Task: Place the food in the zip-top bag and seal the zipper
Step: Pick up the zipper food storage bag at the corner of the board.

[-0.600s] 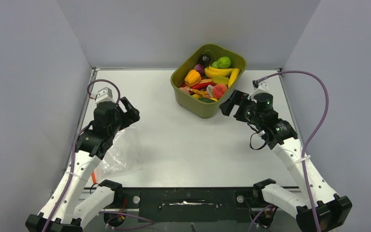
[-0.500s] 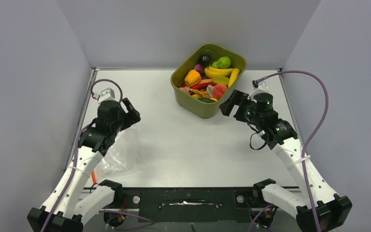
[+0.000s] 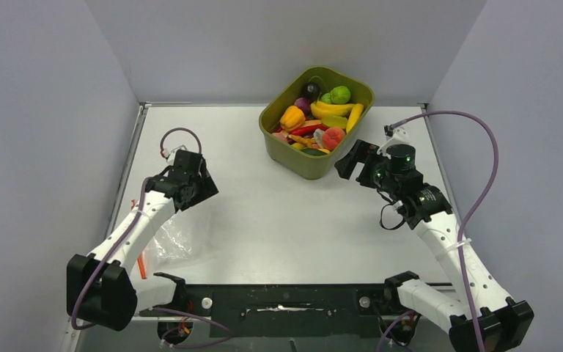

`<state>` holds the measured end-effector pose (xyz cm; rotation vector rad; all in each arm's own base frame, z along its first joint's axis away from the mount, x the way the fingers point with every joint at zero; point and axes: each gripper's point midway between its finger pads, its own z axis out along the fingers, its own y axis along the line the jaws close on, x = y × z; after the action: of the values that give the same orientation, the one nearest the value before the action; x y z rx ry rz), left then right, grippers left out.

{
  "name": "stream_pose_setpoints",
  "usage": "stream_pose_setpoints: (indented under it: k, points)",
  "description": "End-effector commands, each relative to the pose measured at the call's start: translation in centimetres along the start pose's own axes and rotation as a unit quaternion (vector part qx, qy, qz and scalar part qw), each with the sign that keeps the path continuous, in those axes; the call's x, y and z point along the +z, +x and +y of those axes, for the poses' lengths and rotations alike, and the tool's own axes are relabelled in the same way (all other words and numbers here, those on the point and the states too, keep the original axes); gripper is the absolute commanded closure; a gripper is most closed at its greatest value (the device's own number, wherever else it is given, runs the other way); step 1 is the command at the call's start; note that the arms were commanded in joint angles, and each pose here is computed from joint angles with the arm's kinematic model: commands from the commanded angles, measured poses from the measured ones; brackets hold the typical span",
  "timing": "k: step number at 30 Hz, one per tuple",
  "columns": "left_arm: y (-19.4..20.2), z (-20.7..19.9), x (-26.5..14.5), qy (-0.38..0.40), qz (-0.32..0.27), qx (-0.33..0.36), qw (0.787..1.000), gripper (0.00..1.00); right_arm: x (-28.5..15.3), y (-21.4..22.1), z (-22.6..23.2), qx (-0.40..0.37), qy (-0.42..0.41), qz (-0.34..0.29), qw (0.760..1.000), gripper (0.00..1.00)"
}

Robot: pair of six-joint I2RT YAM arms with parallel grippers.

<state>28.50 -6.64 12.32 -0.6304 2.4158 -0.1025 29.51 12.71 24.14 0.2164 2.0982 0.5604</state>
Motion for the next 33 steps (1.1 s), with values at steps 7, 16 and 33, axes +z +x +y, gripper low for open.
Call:
stream_pose_setpoints:
  k: [7,16,33]
  points:
    - [1.9,1.0,2.8,-0.038,0.036,0.001,0.999,0.43,-1.1,-1.6,0.0,-0.005,-0.004,-0.037,0.999,0.02]
    - [3.4,0.0,3.2,0.000,0.063,0.007,0.998,0.98,-1.2,-1.6,0.0,-0.003,-0.005,-0.037,0.999,0.02]
    - [1.0,-9.4,-3.4,0.248,0.064,-0.036,0.966,1.00,0.6,1.2,1.0,0.006,-0.021,0.028,0.999,0.08]
